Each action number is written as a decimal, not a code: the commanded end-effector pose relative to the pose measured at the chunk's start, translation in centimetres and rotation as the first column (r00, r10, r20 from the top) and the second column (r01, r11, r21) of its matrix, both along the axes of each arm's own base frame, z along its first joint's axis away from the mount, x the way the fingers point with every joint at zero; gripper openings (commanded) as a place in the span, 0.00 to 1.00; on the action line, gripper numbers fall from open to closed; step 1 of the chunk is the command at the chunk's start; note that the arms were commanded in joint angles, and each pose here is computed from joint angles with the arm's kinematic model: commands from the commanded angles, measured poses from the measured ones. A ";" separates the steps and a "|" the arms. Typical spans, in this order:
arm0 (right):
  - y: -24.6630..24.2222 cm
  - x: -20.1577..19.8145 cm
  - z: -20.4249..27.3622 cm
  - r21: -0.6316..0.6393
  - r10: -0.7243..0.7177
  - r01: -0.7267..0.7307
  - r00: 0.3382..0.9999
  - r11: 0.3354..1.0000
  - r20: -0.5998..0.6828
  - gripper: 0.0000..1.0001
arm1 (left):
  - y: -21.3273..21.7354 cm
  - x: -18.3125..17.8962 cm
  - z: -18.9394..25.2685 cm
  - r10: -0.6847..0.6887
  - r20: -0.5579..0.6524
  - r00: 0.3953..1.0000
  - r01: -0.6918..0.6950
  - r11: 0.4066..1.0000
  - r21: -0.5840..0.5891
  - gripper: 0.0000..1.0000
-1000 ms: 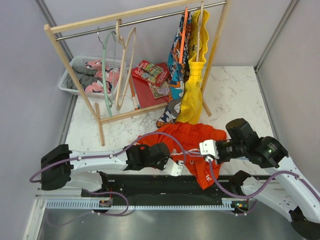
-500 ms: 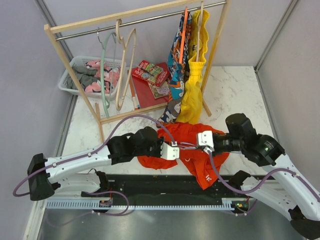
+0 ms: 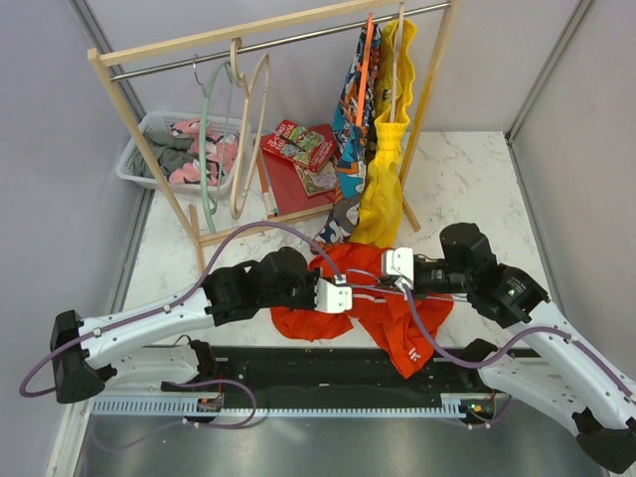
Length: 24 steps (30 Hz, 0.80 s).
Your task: Place the shorts on the hanger
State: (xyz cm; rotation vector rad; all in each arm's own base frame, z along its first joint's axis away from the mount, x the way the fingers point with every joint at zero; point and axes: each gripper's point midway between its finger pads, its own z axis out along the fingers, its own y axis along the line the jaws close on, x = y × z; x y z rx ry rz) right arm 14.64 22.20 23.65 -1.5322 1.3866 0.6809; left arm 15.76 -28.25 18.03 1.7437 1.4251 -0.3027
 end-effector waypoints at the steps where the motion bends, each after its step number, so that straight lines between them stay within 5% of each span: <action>1: -1.7 -0.4 2.6 -0.025 -0.006 0.009 0.992 1.000 0.125 0.00 | 0.6 -0.7 0.8 0.004 -0.018 1.000 -0.005 0.999 -0.050 0.02; 8: -3.3 -3.7 4.1 0.022 0.039 -0.043 0.986 0.999 0.160 0.00 | 2.0 0.4 0.1 0.062 -0.079 0.995 -0.069 0.993 -0.091 0.02; 24: -0.4 -3.3 6.6 0.196 0.056 -0.074 0.993 0.978 0.099 0.00 | 1.7 1.1 1.4 0.075 -0.197 0.977 -0.121 0.966 -0.229 0.02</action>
